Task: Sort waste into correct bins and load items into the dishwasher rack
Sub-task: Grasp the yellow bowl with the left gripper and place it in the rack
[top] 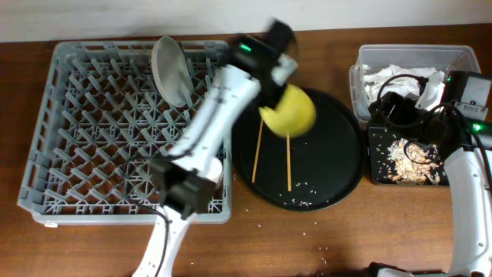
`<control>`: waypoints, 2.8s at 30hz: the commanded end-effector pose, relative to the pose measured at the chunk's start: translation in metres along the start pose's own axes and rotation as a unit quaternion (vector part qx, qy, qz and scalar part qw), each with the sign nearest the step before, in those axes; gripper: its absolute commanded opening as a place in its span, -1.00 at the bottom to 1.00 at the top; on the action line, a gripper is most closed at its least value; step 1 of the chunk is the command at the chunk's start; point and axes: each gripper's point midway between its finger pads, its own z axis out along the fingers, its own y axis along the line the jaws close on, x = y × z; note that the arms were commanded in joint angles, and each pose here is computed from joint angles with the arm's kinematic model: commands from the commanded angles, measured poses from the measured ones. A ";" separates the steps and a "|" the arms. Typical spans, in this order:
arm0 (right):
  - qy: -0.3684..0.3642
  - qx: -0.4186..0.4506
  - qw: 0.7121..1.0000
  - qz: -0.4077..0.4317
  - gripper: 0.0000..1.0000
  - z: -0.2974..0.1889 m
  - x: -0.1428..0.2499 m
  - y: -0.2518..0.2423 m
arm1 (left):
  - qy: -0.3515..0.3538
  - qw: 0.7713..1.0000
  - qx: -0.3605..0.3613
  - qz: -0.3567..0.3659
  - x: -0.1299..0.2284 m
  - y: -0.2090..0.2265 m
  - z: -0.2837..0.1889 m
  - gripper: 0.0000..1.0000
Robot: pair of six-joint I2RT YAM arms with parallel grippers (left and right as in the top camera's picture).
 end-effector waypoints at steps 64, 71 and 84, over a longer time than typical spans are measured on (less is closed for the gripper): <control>-0.001 0.007 1.000 0.000 0.97 0.001 0.000 -0.003 | -0.025 0.999 0.034 0.033 -0.005 -0.007 -0.025 0.21; -0.001 0.007 1.000 0.000 0.97 0.001 0.000 -0.003 | 0.113 0.992 0.022 -0.043 0.033 -0.037 0.089 0.04; -0.001 0.007 1.000 0.000 0.97 0.001 0.000 -0.003 | 0.164 0.982 -0.045 -0.088 0.055 0.007 0.162 -0.01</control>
